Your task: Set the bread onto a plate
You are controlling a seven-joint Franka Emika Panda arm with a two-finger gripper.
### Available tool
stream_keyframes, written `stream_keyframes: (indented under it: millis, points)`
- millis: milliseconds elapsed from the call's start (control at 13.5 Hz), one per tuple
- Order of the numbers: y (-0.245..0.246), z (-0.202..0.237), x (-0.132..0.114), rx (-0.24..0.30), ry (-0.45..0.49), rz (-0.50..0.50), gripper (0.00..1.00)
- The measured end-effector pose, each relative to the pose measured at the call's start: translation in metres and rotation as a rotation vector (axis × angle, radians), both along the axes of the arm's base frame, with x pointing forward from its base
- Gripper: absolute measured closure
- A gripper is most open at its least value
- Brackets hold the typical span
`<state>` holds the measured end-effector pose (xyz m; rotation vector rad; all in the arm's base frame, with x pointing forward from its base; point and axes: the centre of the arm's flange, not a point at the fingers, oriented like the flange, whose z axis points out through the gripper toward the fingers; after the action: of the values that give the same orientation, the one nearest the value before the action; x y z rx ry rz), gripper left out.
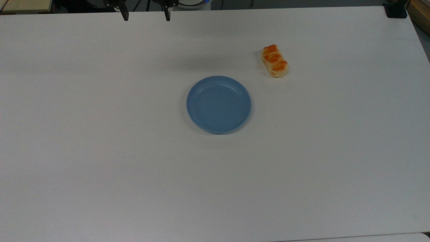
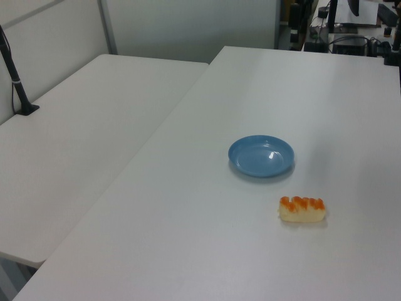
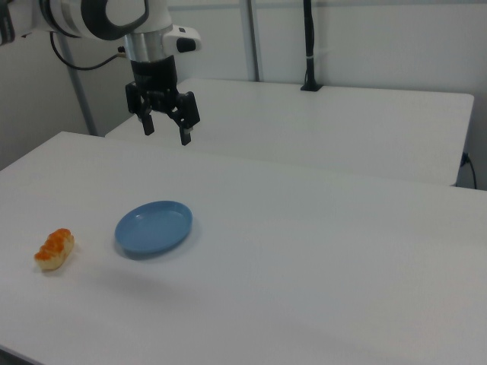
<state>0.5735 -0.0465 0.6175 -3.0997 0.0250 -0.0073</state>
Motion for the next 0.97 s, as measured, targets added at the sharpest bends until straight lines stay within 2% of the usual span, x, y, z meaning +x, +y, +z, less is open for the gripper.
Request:
stream_keyframes:
  millis: [223,965]
  points:
    - [0.0071,-0.0005,0.0007,-0.02,0.002,0.016,0.0]
    - [0.0067,-0.0013,0.0011,-0.024,0.004,0.017,0.0]
